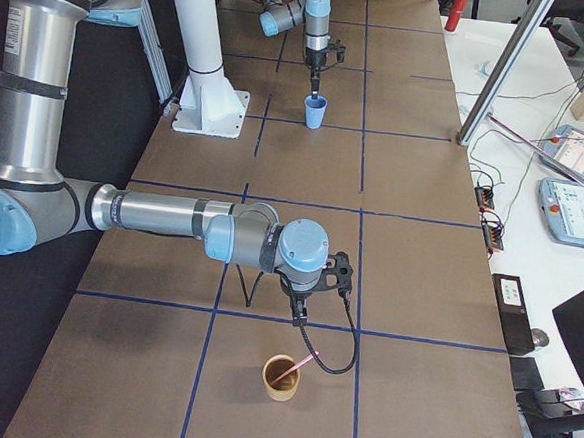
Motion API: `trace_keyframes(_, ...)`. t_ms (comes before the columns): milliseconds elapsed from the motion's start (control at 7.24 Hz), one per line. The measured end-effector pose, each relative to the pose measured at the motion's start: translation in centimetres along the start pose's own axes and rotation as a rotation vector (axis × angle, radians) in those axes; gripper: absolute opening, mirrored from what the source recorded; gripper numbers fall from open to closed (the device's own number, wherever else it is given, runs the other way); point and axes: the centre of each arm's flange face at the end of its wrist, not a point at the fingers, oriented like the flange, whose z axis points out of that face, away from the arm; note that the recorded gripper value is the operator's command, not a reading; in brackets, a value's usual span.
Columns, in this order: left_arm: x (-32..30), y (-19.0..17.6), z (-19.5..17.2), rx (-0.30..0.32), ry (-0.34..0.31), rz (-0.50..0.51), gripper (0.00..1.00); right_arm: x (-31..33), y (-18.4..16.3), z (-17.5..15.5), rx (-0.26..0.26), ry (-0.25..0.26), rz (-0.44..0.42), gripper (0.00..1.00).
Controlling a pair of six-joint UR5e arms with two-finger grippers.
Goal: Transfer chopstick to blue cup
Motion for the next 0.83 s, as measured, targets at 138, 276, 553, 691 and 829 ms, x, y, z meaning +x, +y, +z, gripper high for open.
trace_keyframes(138, -1.0, -0.3, -2.4, 0.022, 0.031, -0.004, 0.99, 2.2, 0.6, -0.2, 0.017, 0.038, -0.020, 0.99)
trace_keyframes(276, -1.8, -0.5, -3.9, 0.038, 0.049, -0.006, 0.99, 5.0, 1.1, 0.3, 0.031, 0.071, -0.065, 0.99)
trace_keyframes(553, -2.5, -0.6, -4.9, 0.048, 0.059, -0.010, 0.99, 10.2, 1.5, 3.3, 0.048, 0.097, -0.126, 0.92)
trace_keyframes(691, -2.7, -0.6, -4.9, 0.048, 0.058, -0.011, 0.99, 11.6, 1.8, 4.4, 0.062, 0.103, -0.142, 0.73)
trace_keyframes(829, -3.0, -0.5, -4.9, 0.047, 0.055, -0.012, 0.99, 12.2, 2.1, 4.9, 0.069, 0.105, -0.147, 0.53)
